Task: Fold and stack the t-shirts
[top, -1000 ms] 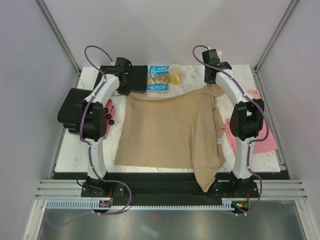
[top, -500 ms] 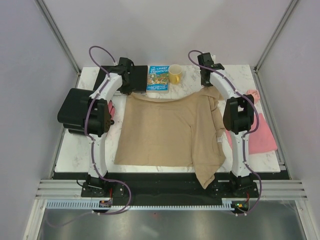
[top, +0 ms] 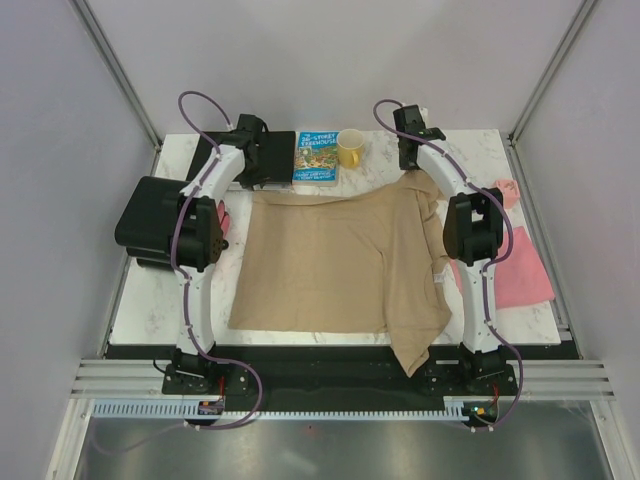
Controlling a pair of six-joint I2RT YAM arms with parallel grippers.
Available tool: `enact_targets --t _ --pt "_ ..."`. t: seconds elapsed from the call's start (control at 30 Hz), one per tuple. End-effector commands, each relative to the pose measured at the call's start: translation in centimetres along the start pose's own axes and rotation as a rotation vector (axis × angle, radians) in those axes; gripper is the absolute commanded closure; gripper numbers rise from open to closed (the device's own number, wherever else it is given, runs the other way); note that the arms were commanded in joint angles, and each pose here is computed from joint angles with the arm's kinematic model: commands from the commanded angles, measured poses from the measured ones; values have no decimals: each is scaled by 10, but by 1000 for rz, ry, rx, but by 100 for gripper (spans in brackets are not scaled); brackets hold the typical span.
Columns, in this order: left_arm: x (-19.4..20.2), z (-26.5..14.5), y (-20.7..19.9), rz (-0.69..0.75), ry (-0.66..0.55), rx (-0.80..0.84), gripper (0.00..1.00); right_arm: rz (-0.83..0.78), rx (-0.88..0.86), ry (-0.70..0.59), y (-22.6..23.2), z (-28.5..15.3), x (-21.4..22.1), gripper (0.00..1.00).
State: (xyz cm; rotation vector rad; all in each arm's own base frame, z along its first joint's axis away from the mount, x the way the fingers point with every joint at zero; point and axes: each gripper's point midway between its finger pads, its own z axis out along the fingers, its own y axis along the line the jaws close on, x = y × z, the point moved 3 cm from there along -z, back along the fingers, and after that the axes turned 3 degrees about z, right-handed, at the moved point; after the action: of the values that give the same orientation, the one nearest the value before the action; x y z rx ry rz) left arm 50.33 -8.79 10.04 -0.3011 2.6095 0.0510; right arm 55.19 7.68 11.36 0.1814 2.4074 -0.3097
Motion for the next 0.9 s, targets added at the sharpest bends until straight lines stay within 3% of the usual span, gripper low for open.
enact_targets --t 0.0,0.07,0.3,0.4,0.43,0.5,0.53,0.57,0.6,0.87 --pt "-32 -31 5 2 -115 -13 65 58 -77 -131 11 -9 -35 57" --pt "-37 -39 7 9 -137 -12 65 61 -111 -163 16 -18 -44 52" --pt "-29 -85 2 3 -150 83 65 72 -90 -259 -8 -71 -72 52" --pt "2 -92 -7 36 -92 129 66 46 -32 -211 -24 -79 -50 61" --pt "19 -86 -6 53 -54 119 66 26 -7 -161 -29 -71 -28 80" --pt "38 -85 -12 82 -17 140 68 30 41 -147 -39 -74 -16 97" --pt "52 -84 -10 91 9 147 71 11 52 -105 -43 -67 1 100" --pt "60 -84 -13 100 27 176 77 8 52 -96 -44 -66 6 100" --pt "69 -84 -17 115 41 192 98 8 62 -81 -47 -61 11 100" --pt "112 -76 -28 194 131 256 98 -34 89 3 -37 -11 33 100"
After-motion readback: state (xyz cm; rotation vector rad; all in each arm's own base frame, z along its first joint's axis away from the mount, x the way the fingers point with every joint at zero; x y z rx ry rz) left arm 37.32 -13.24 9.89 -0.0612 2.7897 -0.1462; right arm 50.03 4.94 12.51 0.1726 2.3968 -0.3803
